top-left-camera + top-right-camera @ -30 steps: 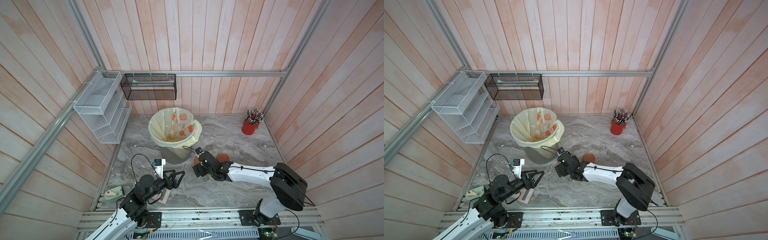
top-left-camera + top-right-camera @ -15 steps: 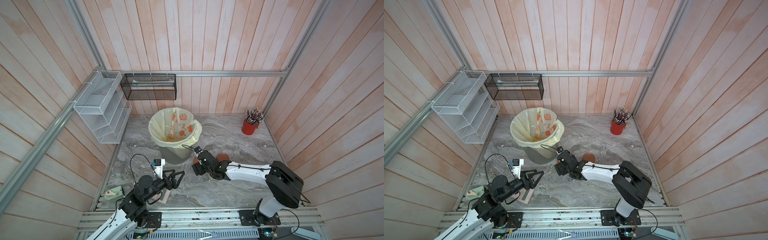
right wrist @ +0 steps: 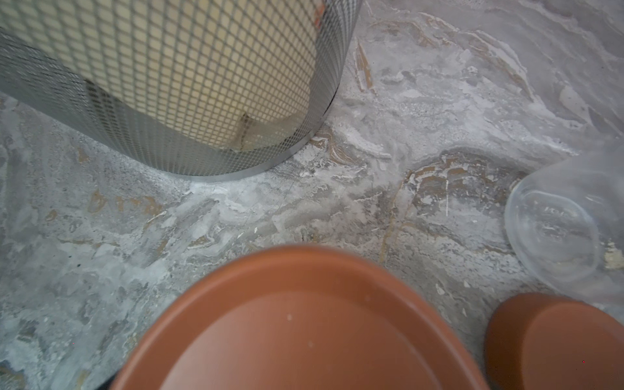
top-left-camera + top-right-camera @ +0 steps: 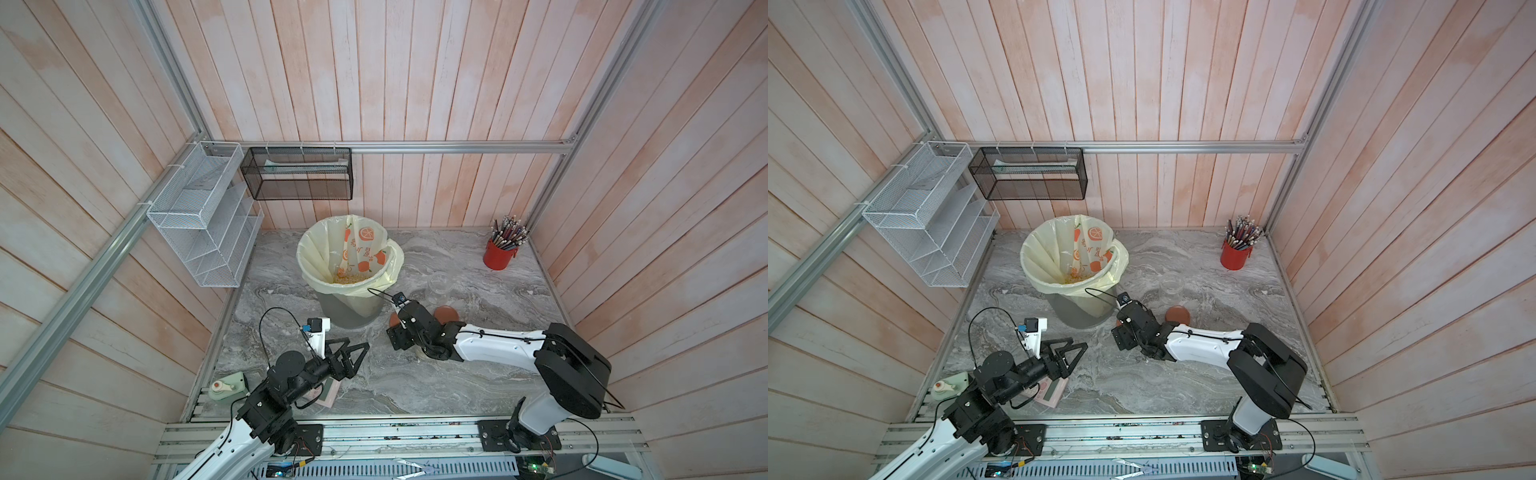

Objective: Empty expired oatmeal from jars
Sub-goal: Pick up the jar from the center of the board, then unscrew the lid from the jar.

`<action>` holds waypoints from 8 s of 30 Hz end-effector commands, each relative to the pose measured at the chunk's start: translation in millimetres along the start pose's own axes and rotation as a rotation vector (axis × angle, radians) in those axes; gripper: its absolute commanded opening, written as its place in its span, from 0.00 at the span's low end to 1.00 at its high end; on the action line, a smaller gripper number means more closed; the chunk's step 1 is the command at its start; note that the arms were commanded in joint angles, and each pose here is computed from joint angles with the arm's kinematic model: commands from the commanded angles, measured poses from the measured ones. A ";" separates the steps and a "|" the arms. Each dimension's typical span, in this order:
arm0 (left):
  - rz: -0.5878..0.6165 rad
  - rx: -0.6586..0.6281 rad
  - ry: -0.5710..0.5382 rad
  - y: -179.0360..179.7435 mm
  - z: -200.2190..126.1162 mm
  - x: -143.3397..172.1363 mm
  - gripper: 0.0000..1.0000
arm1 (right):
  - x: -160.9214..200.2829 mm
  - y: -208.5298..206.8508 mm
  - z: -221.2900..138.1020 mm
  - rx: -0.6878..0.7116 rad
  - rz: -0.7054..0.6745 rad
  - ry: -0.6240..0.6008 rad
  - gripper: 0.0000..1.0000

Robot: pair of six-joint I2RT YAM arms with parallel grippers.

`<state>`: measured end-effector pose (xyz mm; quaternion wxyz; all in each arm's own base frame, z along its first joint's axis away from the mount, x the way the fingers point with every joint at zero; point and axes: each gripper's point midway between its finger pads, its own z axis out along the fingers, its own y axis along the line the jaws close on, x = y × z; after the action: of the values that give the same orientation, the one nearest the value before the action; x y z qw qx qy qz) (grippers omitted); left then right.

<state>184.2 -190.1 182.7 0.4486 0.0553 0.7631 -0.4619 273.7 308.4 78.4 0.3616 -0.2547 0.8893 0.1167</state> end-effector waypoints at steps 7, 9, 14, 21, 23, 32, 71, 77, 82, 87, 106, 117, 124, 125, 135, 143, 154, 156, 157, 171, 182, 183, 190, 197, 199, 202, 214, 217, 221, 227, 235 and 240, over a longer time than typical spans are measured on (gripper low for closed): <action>0.107 0.000 -0.081 -3.8 1.7 -18.5 1.00 | -53.6 -7.5 -31.7 -0.055 0.107 -0.181 0.35; 0.121 0.009 -0.084 -5.5 3.2 -19.4 1.00 | -59.1 -8.5 -35.1 -0.068 0.117 -0.193 0.34; 0.157 0.014 -0.098 -7.5 4.5 -22.6 1.00 | -69.2 -11.7 -42.1 -0.081 0.138 -0.209 0.33; 0.210 0.029 -0.117 -10.4 5.1 -25.4 1.00 | -77.9 -19.4 -53.7 -0.110 0.183 -0.227 0.32; 0.224 0.038 -0.114 -12.0 6.2 -24.8 1.00 | -80.6 -21.5 -56.7 -0.116 0.192 -0.235 0.32; 0.244 0.072 -0.083 -17.2 13.1 -20.7 1.00 | -92.6 -27.0 -70.4 -0.141 0.237 -0.243 0.31; 0.726 0.248 0.092 -99.3 115.2 -6.6 1.00 | -96.2 -33.4 -178.4 -0.421 0.392 -0.120 0.32; 0.727 0.277 0.097 -106.9 136.4 -6.8 1.00 | -99.3 -33.3 -182.3 -0.427 0.389 -0.131 0.32; 0.747 0.316 0.107 -115.5 147.0 -6.5 0.99 | -100.7 -32.1 -186.3 -0.435 0.386 -0.136 0.32; 0.761 0.352 0.135 -121.1 151.5 -2.2 0.98 | -100.6 -31.3 -187.9 -0.444 0.394 -0.143 0.32; 0.749 0.373 0.179 -121.0 162.6 6.8 0.96 | -108.5 -28.1 -196.9 -0.473 0.393 -0.173 0.32; 0.738 0.367 0.187 -117.9 163.4 9.6 0.96 | -110.3 -25.9 -203.5 -0.490 0.398 -0.186 0.32; 0.736 0.365 0.178 -119.2 165.1 7.2 0.96 | -109.9 -24.5 -205.4 -0.499 0.398 -0.189 0.32; 0.736 0.363 0.174 -119.6 165.3 6.2 0.96 | -109.6 -24.5 -205.2 -0.499 0.399 -0.188 0.32; 0.722 0.361 0.151 -121.1 168.6 2.3 0.96 | -107.7 -21.4 -204.3 -0.509 0.399 -0.184 0.32; 0.716 0.358 0.136 -122.6 170.8 -1.2 0.96 | -107.1 -20.1 -204.8 -0.513 0.398 -0.186 0.32; 0.707 0.358 0.143 -122.5 173.7 -0.4 0.90 | -107.2 -19.7 -207.3 -0.516 0.397 -0.195 0.33; 0.703 0.358 0.149 -122.3 174.8 0.6 0.86 | -107.1 -19.0 -207.7 -0.518 0.395 -0.195 0.33; 0.703 0.359 0.148 -122.6 175.1 0.3 0.83 | -106.7 -18.7 -207.7 -0.518 0.395 -0.195 0.33; 0.662 0.348 0.108 -123.0 179.9 -5.9 0.33 | -101.9 -14.9 -210.5 -0.538 0.405 -0.204 0.60; 0.679 0.358 0.075 -127.9 186.6 -11.7 0.27 | -105.8 -18.2 -215.9 -0.533 0.417 -0.254 0.92; 0.682 0.357 0.067 -128.7 186.3 -13.5 0.27 | -106.8 -18.8 -217.8 -0.532 0.420 -0.265 0.93; 0.700 0.350 0.030 -130.5 185.4 -20.5 0.24 | -104.7 -21.6 -221.3 -0.527 0.443 -0.283 0.98; 0.718 0.342 -0.011 -133.6 182.5 -30.2 0.24 | -99.0 -25.0 -224.4 -0.517 0.462 -0.297 0.98; 0.723 0.333 -0.025 -132.7 181.3 -33.7 0.23 | -96.0 -25.7 -224.0 -0.514 0.466 -0.294 0.98; 0.728 0.320 -0.049 -131.4 179.9 -39.6 0.22 | -90.6 -24.3 -223.0 -0.522 0.466 -0.284 0.98; 0.746 0.283 -0.147 -133.8 180.8 -71.7 0.21 | -76.0 -14.8 -224.8 -0.572 0.448 -0.253 0.98; 0.752 0.274 -0.170 -133.6 179.8 -78.9 0.21 | -73.7 -19.0 -227.9 -0.548 0.458 -0.254 0.98; 0.794 0.257 -0.192 -132.6 175.8 -83.5 0.21 | -77.5 -26.6 -241.7 -0.513 0.490 -0.274 0.98; 0.883 0.243 -0.237 -138.8 165.6 -94.2 0.21 | -87.8 -38.5 -262.0 -0.471 0.629 -0.272 0.97; 1.021 0.204 -0.300 -143.5 157.6 -107.4 0.21 | -117.3 -55.5 -293.6 -0.408 0.768 -0.247 0.98; 1.096 0.169 -0.328 -141.9 156.9 -110.9 0.21 | -127.0 -62.0 -287.8 -0.381 0.831 -0.165 0.98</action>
<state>279.2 -360.8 279.0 0.6606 0.4244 0.5665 -0.2501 215.7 192.8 388.6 0.3482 0.0416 0.8189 0.4543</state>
